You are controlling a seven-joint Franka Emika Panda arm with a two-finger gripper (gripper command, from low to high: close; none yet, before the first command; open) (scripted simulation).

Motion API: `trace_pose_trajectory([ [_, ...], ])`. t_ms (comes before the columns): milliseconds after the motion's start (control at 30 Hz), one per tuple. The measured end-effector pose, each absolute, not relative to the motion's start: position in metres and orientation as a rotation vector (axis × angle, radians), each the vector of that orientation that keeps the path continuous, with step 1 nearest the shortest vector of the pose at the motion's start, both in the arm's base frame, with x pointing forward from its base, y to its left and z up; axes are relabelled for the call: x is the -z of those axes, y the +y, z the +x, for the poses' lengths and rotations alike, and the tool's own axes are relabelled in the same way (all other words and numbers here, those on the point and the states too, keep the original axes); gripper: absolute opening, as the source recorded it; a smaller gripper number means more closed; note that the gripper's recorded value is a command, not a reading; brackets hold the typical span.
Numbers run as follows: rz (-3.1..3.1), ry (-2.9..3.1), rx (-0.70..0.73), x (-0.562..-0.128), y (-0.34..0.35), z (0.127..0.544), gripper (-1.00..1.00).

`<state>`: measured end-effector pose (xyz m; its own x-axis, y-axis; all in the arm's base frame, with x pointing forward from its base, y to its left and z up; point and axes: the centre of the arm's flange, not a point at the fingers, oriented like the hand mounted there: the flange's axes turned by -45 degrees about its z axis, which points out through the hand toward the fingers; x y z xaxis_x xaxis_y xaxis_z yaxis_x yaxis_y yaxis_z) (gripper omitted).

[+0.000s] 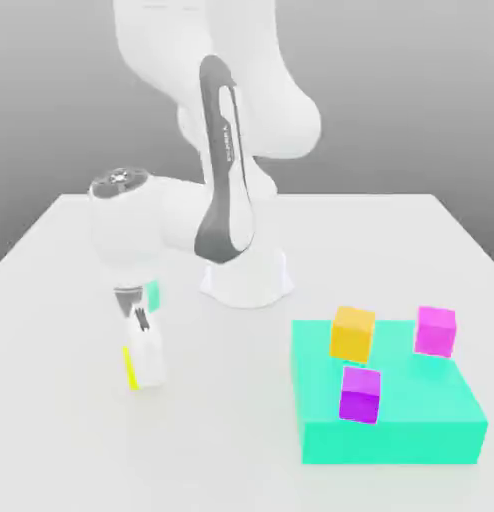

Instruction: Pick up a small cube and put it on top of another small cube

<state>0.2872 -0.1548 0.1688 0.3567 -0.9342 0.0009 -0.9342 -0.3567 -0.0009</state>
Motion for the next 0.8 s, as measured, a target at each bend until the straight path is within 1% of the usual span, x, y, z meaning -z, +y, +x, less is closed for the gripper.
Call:
trace_pose_trajectory([
  [67, -2.586, 1.783, 0.002, -0.184, -0.154, 0.286, -1.00],
  [133, -2.612, 1.737, 0.003, -0.201, -0.130, 0.301, -1.00],
  [233, -2.649, 1.665, 0.004, -0.228, -0.080, 0.323, -1.00],
  [333, -2.696, 1.579, 0.002, -0.256, -0.021, 0.334, -1.00],
  [433, -2.746, 1.489, 0.000, -0.282, 0.042, 0.331, -1.00],
  [567, -2.818, 1.370, -0.001, -0.313, 0.123, 0.304, -1.00],
  [633, -2.839, 1.337, 0.001, -0.311, 0.144, 0.293, -1.00],
  [800, -2.847, 1.327, 0.002, -0.266, 0.150, 0.290, -1.00],
])
